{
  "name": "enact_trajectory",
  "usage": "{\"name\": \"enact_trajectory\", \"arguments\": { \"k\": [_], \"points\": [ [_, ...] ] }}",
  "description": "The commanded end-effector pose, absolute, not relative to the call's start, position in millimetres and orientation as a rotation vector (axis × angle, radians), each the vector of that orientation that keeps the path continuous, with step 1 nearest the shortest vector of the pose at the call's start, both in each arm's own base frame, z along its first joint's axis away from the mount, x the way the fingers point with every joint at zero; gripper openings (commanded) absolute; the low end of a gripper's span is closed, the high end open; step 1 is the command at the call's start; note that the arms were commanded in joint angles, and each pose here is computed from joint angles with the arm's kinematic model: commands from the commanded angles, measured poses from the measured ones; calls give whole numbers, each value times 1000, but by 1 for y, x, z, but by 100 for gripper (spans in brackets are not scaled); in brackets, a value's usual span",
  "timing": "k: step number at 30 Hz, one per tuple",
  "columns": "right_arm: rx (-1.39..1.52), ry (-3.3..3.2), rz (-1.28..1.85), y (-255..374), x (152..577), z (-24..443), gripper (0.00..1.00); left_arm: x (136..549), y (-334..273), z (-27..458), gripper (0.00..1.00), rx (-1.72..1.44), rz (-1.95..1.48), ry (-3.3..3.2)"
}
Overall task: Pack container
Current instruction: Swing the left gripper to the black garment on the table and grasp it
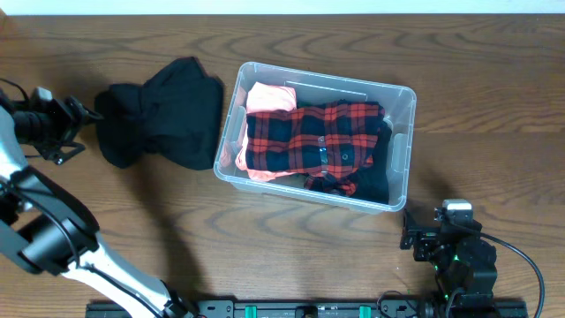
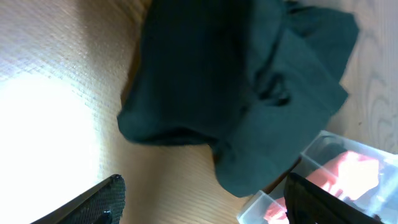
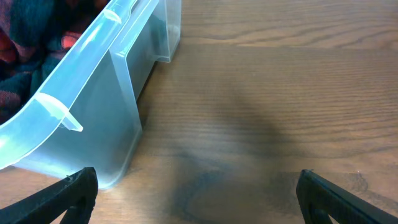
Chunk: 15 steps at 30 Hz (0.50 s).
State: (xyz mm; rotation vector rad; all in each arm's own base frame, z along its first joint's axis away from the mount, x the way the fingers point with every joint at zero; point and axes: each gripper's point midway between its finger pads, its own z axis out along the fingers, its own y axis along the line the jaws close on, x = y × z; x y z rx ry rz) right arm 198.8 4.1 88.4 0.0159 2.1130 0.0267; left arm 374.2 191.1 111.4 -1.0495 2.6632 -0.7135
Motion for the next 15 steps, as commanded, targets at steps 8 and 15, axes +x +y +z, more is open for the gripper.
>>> {"name": "enact_trajectory", "arguments": {
  "k": [8, 15],
  "points": [
    [29, 2109, 28, 3, 199, 89, 99, 375, 189, 27, 84, -1031, -832, 2783],
    [29, 2109, 27, 3, 199, 89, 99, 387, 174, -3, 80, -1026, -987, 2754]
  ]
}}
